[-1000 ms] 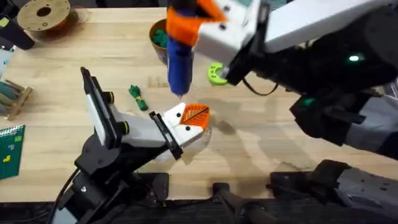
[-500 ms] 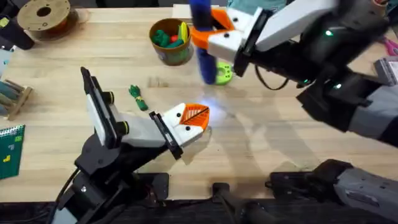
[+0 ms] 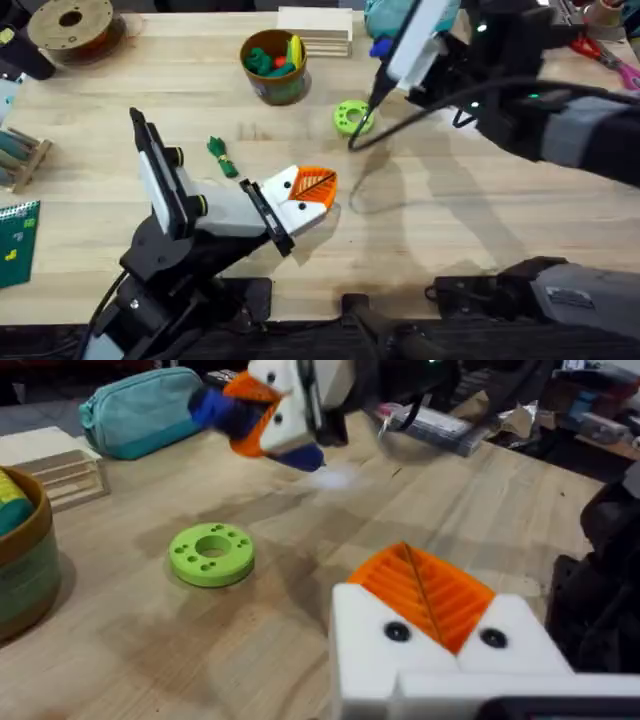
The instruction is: Pick up the gripper from the table and insert it into the empty holder that is missing its gripper. Then pick up a screw, insert it into the mounting hole, and use the screwdriver to tighten it. Finally, clean up the table by picking up the vegetable and placing it into the bucket.
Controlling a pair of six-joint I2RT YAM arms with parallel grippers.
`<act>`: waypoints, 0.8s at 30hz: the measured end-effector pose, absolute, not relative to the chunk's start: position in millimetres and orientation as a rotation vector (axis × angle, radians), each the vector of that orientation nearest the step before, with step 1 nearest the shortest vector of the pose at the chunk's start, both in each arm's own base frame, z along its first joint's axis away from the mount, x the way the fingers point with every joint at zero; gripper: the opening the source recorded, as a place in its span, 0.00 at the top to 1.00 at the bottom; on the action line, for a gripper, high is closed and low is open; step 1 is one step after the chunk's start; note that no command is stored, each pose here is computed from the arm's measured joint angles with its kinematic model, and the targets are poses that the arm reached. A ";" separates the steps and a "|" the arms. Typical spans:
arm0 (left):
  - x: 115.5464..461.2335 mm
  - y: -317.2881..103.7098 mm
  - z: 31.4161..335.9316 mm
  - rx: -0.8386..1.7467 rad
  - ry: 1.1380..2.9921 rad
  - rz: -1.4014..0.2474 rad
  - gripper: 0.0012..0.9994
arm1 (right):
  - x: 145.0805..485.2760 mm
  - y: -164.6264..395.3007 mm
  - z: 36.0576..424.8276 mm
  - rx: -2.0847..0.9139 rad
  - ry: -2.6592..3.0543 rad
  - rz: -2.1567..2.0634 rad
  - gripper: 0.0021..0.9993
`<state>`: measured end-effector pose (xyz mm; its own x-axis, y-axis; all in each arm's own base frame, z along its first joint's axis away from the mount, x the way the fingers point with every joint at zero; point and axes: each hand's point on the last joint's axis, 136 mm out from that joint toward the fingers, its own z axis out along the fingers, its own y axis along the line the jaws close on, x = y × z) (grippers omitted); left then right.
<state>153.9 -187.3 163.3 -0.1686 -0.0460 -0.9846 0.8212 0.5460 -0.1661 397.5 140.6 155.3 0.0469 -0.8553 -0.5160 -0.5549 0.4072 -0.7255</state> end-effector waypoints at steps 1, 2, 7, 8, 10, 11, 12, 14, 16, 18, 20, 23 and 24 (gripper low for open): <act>153.9 -187.3 163.3 0.683 1.558 -0.883 1.00 | 401.0 135.6 144.7 -1.324 1.628 -0.428 0.97; 153.9 -187.3 163.3 0.683 1.558 -0.883 1.00 | 403.4 131.7 132.8 -1.386 1.626 -0.482 0.97; 153.9 -187.3 163.3 0.683 1.558 -0.883 1.00 | 403.7 117.3 70.6 -1.657 1.647 -0.617 0.97; 153.9 -187.3 163.3 0.683 1.558 -0.883 1.00 | 401.2 115.4 60.7 -1.698 1.656 -0.620 0.97; 153.9 -187.3 163.3 0.683 1.558 -0.883 1.00 | 396.4 111.8 46.1 -1.770 1.666 -0.629 0.97; 153.9 -187.3 163.3 0.683 1.558 -0.883 1.00 | 396.2 111.0 46.3 -1.787 1.664 -0.638 0.97; 153.9 -187.3 163.3 0.683 1.558 -0.883 1.00 | 396.1 110.4 46.3 -1.803 1.662 -0.640 0.97; 153.9 -187.3 163.3 0.683 1.558 -0.883 1.00 | 394.8 109.5 45.3 -1.827 1.664 -0.641 0.97; 153.9 -187.3 163.3 0.683 1.558 -0.883 1.00 | 393.1 108.3 44.4 -1.848 1.672 -0.638 0.97; 153.9 -187.3 163.3 0.683 1.558 -0.883 1.00 | 391.0 107.4 43.3 -1.867 1.683 -0.631 0.97; 153.9 -187.3 163.3 0.683 1.558 -0.883 1.00 | 387.9 105.8 42.4 -1.884 1.698 -0.623 0.97; 153.9 -187.3 163.3 0.683 1.558 -0.883 1.00 | 383.4 103.6 41.7 -1.899 1.721 -0.612 0.96; 153.9 -187.3 163.3 0.683 1.558 -0.883 1.00 | 382.1 102.7 41.4 -1.901 1.731 -0.610 0.94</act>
